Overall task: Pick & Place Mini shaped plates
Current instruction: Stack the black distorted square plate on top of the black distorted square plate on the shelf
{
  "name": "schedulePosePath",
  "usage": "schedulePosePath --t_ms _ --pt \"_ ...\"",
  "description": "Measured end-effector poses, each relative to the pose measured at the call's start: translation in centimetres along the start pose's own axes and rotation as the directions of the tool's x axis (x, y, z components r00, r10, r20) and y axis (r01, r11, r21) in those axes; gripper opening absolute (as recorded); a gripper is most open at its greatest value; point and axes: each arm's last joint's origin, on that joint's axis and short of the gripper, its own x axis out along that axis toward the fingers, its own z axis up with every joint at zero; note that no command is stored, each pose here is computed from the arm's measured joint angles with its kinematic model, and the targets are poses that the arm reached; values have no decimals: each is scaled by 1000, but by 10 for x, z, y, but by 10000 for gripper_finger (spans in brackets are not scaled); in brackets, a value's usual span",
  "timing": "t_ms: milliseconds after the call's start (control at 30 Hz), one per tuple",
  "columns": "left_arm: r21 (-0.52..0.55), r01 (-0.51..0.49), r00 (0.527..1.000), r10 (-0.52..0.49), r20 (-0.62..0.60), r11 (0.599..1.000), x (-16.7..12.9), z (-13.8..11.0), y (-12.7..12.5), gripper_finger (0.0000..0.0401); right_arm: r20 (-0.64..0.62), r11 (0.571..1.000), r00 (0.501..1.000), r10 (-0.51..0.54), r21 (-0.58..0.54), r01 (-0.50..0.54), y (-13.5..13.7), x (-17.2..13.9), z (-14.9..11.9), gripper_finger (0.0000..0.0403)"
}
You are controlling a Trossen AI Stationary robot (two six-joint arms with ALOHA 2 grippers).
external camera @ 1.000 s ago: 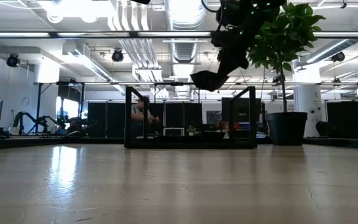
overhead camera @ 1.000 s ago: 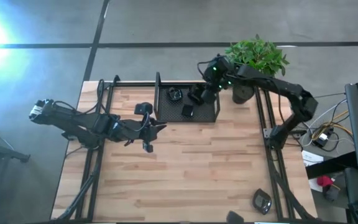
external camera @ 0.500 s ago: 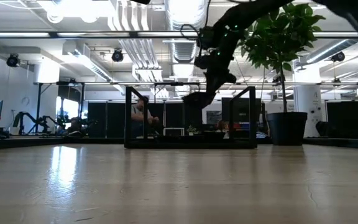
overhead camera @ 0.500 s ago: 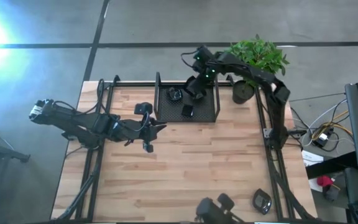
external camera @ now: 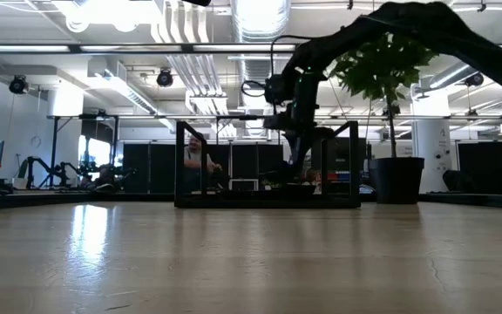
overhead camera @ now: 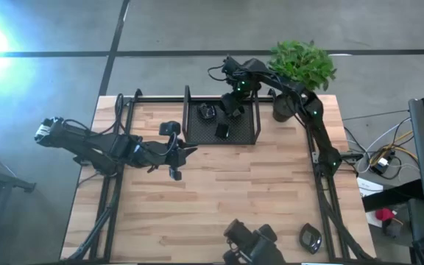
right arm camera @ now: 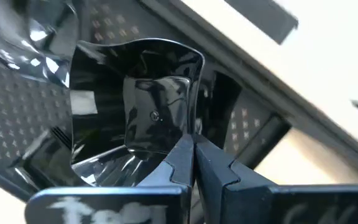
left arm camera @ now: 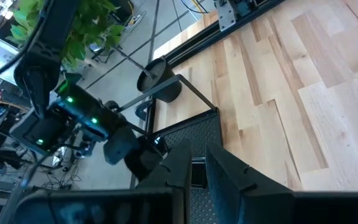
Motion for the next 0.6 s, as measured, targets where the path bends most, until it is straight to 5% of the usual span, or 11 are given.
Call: schedulePosePath --t_ms 600 --pt "29 -7 1000 7 -4 1000 0 0 0 45 -37 996 996 -85 -3 85 -4 -1 -3 9"
